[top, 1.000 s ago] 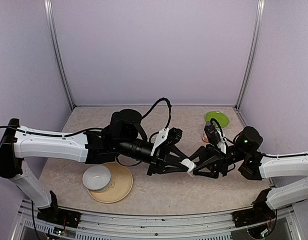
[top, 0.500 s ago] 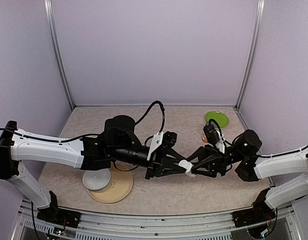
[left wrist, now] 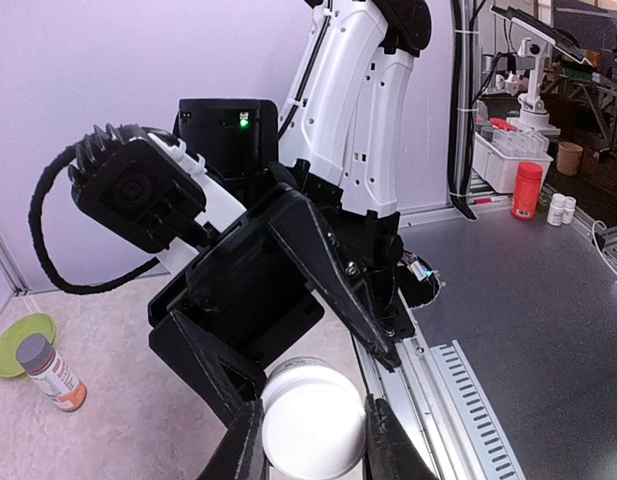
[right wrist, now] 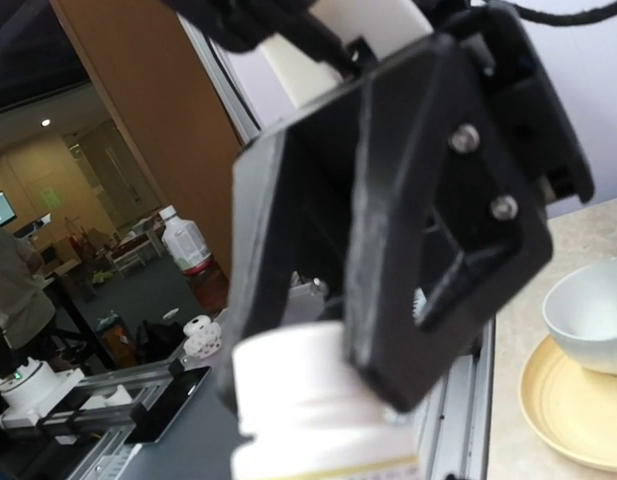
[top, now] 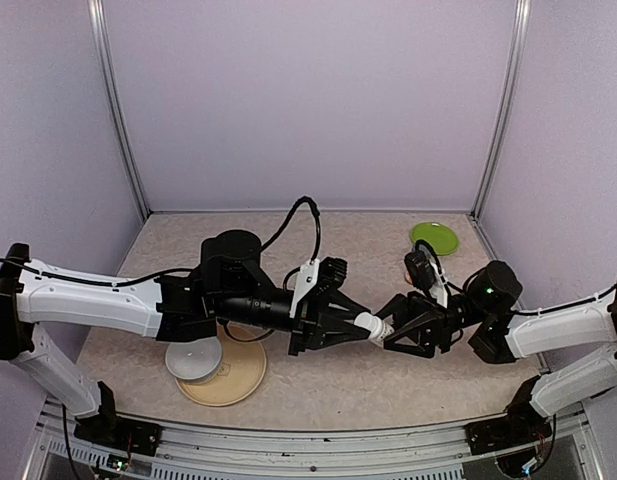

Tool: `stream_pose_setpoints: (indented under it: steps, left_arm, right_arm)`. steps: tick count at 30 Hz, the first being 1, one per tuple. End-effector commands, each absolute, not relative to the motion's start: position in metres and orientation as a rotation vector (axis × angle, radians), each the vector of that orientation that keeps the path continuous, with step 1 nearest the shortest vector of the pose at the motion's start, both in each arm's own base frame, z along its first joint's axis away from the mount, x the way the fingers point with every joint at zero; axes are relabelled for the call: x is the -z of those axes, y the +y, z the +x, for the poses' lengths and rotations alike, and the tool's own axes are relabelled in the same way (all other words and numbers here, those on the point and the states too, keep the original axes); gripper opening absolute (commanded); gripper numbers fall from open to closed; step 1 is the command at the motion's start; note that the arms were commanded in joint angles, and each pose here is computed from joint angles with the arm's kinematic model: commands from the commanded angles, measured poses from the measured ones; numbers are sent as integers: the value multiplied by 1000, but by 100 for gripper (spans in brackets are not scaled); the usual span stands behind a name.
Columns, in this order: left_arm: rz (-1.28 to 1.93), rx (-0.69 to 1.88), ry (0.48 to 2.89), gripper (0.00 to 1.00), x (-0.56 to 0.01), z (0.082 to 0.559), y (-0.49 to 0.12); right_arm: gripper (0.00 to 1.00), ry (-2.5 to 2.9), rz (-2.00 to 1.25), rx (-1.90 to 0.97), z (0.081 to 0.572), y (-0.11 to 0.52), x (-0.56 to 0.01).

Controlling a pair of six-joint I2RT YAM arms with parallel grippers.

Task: Sort the pills into containers
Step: Pass from the left arm to the right

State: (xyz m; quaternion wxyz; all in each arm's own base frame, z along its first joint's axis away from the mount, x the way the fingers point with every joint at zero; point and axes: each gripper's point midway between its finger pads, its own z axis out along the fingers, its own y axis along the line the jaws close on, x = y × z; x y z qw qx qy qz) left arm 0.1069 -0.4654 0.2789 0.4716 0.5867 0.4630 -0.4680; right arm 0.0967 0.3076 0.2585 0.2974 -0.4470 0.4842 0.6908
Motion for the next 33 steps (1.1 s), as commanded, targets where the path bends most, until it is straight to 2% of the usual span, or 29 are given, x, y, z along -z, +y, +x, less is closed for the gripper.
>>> stream_pose_setpoints:
  steps: [1, 13, 16, 19, 22, 30, 33]
  left_arm:
    - [1391, 1141, 1086, 1, -297, 110, -462]
    - [1409, 1147, 1108, 1, -292, 110, -467]
    - [1394, 1138, 1135, 2, -291, 115, -469]
    - [1347, 1121, 1201, 2, -289, 127, -475]
    - [1272, 1109, 1316, 4, -285, 143, -483]
    - [962, 1131, 1637, 11, -282, 183, -494]
    - [891, 1164, 1695, 20, -287, 187, -494]
  right_arm:
    - [55, 1268, -1220, -1852, 88, 307, -255]
    - [44, 1243, -1207, -1847, 89, 306, -263]
    - [26, 1263, -1193, -1837, 93, 308, -261]
    - [16, 1303, -1171, -1798, 100, 312, -256]
    - [9, 1331, -1143, -1718, 110, 315, -253]
    - [2, 1395, -970, -1374, 150, 305, -253]
    - [1, 1400, -902, -1259, 163, 296, -254]
